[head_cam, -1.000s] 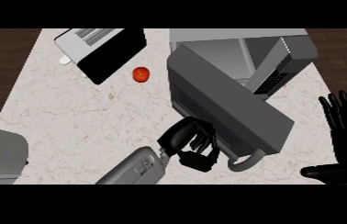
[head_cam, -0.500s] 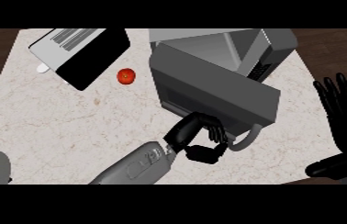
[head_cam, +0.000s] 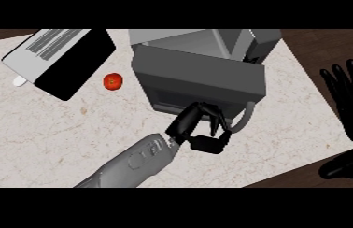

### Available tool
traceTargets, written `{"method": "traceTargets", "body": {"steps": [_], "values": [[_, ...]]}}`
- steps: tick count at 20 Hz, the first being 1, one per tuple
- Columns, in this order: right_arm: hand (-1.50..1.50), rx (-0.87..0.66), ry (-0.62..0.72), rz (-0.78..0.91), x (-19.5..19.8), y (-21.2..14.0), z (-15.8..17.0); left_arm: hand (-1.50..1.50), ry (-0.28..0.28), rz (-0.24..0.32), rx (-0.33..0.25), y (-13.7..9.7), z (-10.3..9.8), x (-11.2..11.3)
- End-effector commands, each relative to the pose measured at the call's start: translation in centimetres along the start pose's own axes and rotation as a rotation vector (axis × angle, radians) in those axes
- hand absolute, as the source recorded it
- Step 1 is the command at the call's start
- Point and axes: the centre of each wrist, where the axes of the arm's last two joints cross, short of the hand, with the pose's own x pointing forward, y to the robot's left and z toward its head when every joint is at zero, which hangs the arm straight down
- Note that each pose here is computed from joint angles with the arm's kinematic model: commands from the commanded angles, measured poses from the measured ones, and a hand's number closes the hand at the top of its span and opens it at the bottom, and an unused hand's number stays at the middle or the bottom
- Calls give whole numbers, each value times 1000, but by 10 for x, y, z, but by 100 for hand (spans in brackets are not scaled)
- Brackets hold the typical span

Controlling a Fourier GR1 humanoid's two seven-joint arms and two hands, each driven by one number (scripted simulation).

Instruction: Pick up the milk, place it into the microwave and close the microwave

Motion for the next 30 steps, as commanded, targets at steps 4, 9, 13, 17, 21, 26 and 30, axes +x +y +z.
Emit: {"method": "traceTargets", "body": {"steps": [4,9,13,17,21,26,30], "values": [[-150,55,-3,-10,10,-4,-16,150,-101,15,28,-6,-35,39],[-150,100,5,-34,14,-4,-24,150,-100,15,53,-3,-44,47],[-150,105,-2,-45,16,-6,-29,150,-95,5,83,-1,-47,48],[-150,124,-8,-35,25,-9,-36,150,-89,9,95,1,-53,52],[-150,130,-2,-8,34,-17,-44,150,-84,-2,122,2,-56,55],[-150,135,12,-3,39,-22,-46,150,-81,-3,151,7,-62,59],[-150,150,6,19,49,-27,-54,150,-76,-1,154,6,-64,62]]}}
